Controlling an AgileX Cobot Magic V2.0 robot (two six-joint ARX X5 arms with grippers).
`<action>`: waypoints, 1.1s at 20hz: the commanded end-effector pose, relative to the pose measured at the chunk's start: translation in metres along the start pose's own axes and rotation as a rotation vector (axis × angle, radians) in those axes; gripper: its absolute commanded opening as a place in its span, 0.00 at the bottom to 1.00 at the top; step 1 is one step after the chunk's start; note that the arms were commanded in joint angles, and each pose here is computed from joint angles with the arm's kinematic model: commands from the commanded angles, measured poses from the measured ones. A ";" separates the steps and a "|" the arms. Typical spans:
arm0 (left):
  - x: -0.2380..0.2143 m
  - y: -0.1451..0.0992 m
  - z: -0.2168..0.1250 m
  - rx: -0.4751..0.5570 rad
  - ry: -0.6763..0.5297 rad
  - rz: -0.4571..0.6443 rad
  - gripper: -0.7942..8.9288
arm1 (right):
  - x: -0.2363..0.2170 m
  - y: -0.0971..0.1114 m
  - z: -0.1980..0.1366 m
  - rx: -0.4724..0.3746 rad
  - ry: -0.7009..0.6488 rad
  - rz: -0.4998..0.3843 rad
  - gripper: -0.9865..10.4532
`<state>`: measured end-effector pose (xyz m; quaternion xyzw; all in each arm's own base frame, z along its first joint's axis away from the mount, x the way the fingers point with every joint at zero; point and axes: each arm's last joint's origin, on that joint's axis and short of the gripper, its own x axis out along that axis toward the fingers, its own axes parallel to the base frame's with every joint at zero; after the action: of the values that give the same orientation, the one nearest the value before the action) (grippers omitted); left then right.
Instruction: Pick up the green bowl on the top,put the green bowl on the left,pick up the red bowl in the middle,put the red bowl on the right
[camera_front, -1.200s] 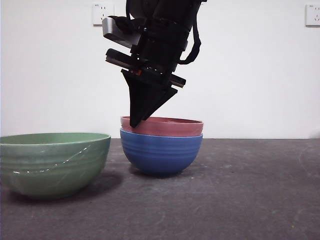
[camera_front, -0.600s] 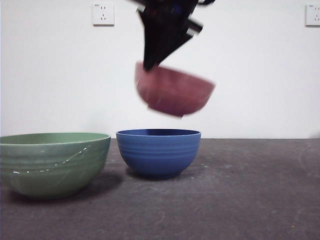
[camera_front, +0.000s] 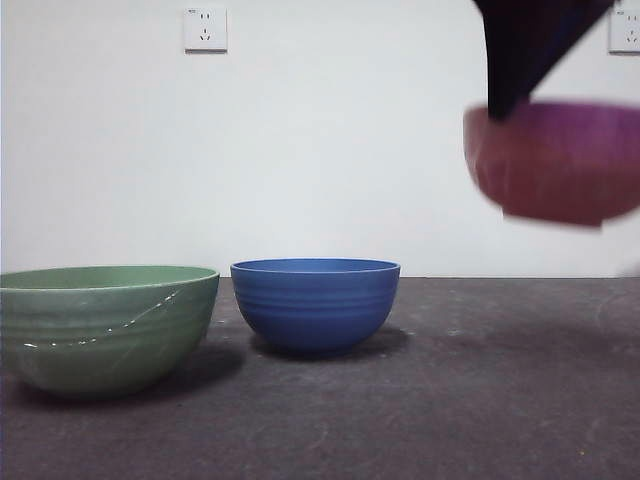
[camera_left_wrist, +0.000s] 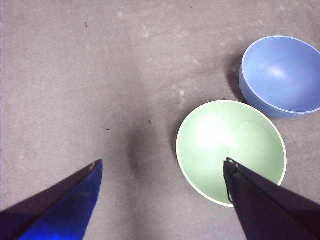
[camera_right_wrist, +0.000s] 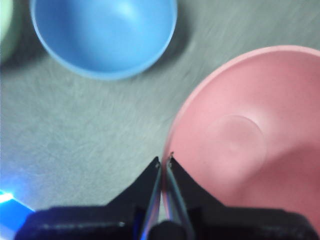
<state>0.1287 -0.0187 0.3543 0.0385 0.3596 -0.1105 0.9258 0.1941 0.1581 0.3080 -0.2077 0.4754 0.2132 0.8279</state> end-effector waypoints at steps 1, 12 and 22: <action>0.001 0.000 0.001 0.004 -0.006 0.001 0.50 | 0.028 0.009 -0.013 0.049 0.030 0.041 0.08; 0.001 0.000 0.001 0.002 -0.010 0.001 0.50 | 0.091 0.027 -0.016 0.027 0.098 0.132 0.10; 0.000 -0.002 0.011 0.014 -0.122 -0.085 0.50 | 0.005 0.007 0.002 0.031 -0.446 0.126 0.34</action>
<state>0.1354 -0.0218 0.3623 0.0256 0.3083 -0.1467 0.9396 0.1948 0.1673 0.3017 -0.0978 0.3111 0.2937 0.8986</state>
